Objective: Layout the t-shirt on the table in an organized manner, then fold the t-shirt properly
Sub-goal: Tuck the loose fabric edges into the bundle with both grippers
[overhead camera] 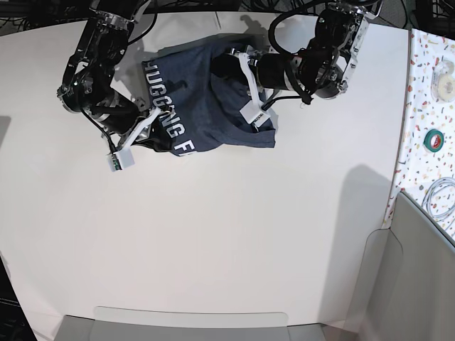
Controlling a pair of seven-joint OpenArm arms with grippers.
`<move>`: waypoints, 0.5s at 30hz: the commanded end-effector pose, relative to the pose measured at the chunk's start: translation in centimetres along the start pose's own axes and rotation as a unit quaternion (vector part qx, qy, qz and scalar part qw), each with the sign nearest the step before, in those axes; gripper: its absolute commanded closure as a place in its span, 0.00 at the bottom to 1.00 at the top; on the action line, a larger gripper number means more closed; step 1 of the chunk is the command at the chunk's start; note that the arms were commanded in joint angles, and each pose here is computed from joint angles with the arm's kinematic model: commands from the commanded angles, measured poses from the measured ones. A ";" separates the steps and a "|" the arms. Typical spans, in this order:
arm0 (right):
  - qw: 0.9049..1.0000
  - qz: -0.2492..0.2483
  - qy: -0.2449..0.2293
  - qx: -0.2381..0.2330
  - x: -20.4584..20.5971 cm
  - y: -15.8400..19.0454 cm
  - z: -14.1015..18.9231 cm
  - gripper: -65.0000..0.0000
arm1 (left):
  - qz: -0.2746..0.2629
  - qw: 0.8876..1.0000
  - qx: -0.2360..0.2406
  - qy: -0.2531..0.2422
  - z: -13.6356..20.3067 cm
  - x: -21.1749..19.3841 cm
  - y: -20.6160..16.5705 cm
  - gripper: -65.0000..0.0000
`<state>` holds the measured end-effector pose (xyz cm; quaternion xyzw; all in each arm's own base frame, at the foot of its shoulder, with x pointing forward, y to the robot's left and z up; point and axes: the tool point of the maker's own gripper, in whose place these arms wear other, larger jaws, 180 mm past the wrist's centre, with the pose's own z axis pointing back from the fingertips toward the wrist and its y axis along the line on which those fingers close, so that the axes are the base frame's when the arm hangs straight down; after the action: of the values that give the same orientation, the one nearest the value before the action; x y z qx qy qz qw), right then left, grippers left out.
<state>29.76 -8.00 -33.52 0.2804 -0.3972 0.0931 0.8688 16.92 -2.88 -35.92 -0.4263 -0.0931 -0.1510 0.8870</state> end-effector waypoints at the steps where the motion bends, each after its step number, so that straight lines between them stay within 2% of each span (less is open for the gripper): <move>1: 1.000 0.005 -0.026 0.011 1.6 0.4 -0.2 1.00 | 0.005 1.000 0.002 -0.004 0.5 0.2 0.3 0.98; 8: 0.999 -0.027 -0.006 0.028 0.5 -0.1 -2.0 1.00 | 0.050 0.997 0.051 0.021 1.8 -2.2 3.5 0.98; 15: 0.999 -0.035 -0.005 0.028 0.4 -0.6 -2.4 1.00 | 0.085 0.992 0.096 0.015 3.0 -3.7 6.0 0.98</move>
<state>30.66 -7.19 -36.37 0.3137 -0.3586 0.0706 0.8764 15.52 3.46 -39.78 -0.3453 -0.0589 -0.0732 0.9338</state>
